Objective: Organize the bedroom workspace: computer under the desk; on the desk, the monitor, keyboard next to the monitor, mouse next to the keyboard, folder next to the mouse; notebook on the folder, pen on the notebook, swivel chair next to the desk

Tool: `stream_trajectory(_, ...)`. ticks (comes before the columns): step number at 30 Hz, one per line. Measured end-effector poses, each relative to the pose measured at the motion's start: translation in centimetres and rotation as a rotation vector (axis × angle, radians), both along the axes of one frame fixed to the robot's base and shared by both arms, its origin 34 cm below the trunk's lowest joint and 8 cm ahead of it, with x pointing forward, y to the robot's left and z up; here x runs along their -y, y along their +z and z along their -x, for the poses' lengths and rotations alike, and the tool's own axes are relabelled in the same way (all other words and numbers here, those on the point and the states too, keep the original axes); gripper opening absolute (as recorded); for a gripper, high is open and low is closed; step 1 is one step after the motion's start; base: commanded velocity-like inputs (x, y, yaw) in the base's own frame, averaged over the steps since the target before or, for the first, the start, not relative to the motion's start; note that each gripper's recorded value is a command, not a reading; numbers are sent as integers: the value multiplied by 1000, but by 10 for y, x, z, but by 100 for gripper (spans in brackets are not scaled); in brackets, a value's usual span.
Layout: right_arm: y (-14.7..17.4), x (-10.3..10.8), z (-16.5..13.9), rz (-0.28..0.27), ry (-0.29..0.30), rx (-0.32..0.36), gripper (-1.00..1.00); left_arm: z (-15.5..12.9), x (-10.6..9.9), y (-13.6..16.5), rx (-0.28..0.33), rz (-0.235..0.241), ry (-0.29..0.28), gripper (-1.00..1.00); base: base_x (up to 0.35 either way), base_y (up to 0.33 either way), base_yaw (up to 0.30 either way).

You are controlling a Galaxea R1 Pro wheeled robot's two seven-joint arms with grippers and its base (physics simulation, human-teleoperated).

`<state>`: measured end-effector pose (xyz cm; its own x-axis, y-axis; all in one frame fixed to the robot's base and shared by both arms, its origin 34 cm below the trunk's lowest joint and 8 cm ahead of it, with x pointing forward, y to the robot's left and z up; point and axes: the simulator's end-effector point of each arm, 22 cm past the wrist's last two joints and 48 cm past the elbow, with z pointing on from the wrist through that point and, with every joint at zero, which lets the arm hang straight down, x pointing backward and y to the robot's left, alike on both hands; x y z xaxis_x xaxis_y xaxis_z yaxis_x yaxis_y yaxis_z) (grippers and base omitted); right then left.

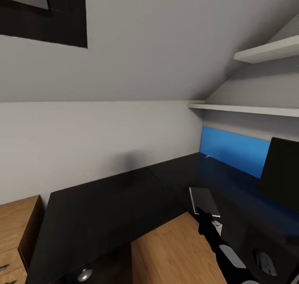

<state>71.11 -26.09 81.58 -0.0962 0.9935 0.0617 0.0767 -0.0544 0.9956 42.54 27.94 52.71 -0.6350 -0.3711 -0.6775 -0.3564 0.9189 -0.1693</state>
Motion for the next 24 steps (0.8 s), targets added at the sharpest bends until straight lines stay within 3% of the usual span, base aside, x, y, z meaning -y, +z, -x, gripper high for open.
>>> stream_trajectory(8, 1, 0, 0, -2, -1, 1, -100, -1, 0, 1, 3, 0, -1, 100, 0, 0, 61)
stream_trajectory(24, 9, 0, 0, -1, -2, 14, -100, -5, 0, 5, 18, 0, 0, 100, 0, 0, 205)
